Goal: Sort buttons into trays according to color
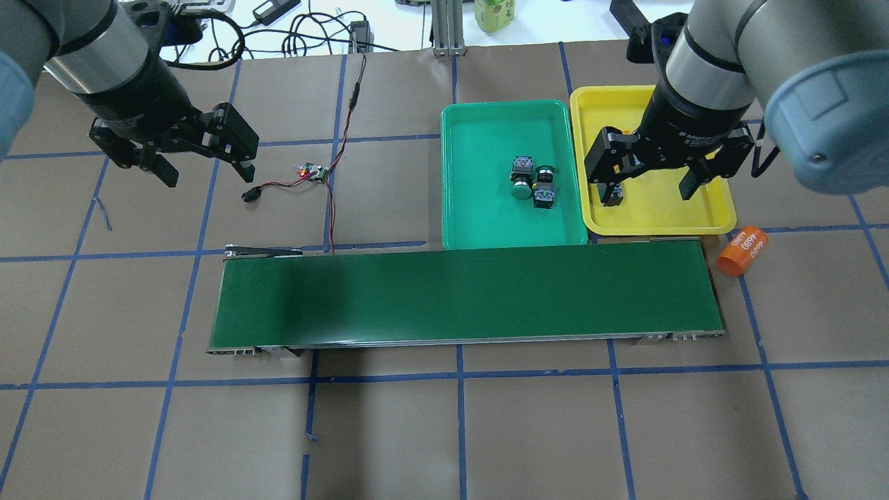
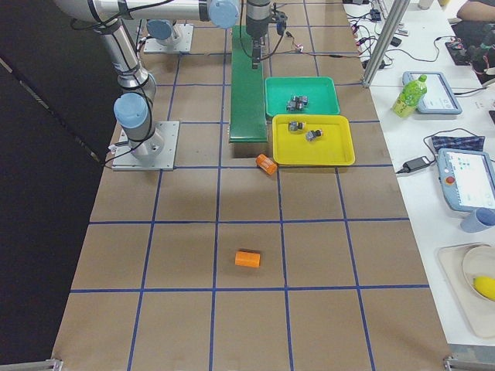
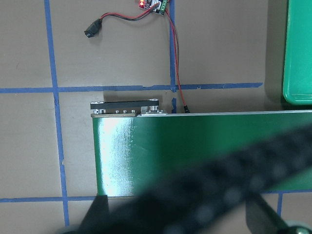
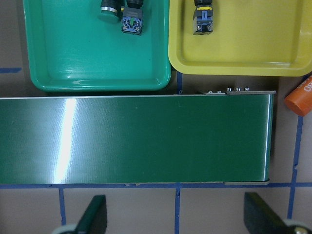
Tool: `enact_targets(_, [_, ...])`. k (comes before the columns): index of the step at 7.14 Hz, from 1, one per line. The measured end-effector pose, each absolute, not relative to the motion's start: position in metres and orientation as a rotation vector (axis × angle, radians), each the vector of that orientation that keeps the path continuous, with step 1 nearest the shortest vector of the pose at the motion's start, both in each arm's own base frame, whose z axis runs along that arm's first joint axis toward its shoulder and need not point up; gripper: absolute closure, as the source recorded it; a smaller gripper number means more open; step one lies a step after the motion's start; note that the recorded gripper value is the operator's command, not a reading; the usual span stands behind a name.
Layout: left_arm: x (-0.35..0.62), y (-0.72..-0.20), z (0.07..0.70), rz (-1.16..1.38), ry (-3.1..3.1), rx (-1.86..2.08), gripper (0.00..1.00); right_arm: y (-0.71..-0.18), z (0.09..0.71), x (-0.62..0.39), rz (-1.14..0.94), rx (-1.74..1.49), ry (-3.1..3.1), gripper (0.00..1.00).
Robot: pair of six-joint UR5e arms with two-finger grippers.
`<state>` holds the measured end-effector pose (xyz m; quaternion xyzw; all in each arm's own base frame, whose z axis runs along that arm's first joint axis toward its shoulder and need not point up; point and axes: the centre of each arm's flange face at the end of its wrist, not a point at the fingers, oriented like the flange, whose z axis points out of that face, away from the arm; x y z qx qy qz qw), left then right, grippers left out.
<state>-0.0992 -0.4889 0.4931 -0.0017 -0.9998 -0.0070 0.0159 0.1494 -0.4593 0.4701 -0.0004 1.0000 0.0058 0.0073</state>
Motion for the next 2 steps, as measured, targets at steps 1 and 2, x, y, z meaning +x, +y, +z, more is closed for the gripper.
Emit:
enact_targets(1, [-0.0992,-0.4889,0.4931,-0.023,-3.109,-0.004,0.00,-0.4597,0.4706,0.1491,-0.001,-0.002,3.127,0.00])
enact_targets(2, [-0.0992,-0.4889,0.4931,-0.023,-3.109,-0.003,0.00,-0.4598,0.4703,0.1486,-0.004,-0.004,3.132,0.00])
